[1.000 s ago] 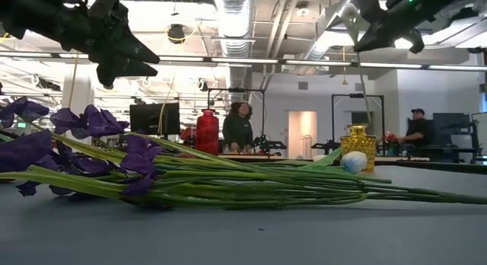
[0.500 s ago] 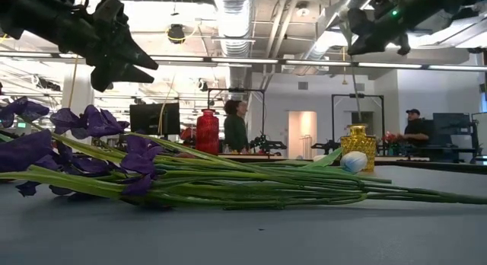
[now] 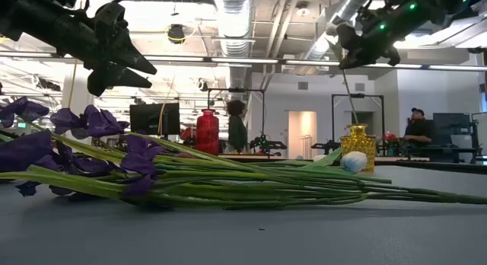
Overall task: Sort flowers into vase by color
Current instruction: Put the white flower into the yellow vase
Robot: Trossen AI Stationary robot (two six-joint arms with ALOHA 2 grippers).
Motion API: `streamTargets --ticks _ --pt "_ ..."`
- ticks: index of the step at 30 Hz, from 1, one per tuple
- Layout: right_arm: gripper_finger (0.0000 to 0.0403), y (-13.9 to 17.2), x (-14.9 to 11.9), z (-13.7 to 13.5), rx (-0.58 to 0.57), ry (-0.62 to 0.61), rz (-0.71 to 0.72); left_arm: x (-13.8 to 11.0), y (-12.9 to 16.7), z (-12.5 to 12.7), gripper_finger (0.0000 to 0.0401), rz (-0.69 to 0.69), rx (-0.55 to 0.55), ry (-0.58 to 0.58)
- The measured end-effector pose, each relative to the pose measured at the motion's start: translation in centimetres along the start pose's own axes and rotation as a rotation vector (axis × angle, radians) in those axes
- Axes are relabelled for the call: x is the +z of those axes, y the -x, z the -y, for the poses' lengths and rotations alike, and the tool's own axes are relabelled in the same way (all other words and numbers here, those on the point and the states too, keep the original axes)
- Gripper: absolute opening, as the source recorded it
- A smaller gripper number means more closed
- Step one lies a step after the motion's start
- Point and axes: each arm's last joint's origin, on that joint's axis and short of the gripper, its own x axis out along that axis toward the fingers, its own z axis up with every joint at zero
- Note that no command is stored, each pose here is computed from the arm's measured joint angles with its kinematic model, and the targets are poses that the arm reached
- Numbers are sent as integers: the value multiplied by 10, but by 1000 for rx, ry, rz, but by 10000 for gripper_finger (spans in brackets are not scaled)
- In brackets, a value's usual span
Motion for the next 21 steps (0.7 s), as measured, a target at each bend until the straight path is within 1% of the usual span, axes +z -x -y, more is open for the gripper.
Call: streamTargets --ticks 6,11,15,21 --pt "18 -13 -11 -7 15 37 -70 0 0 0 178 0 0 0" --pt "19 -18 -19 -8 7 71 -129 0 0 0 178 -7 -11 6" --pt "24 -13 -19 -8 16 85 -135 -1 0 0 178 -13 -10 30" --pt "31 1 -19 -7 46 115 -158 -1 0 0 178 -17 -9 30"
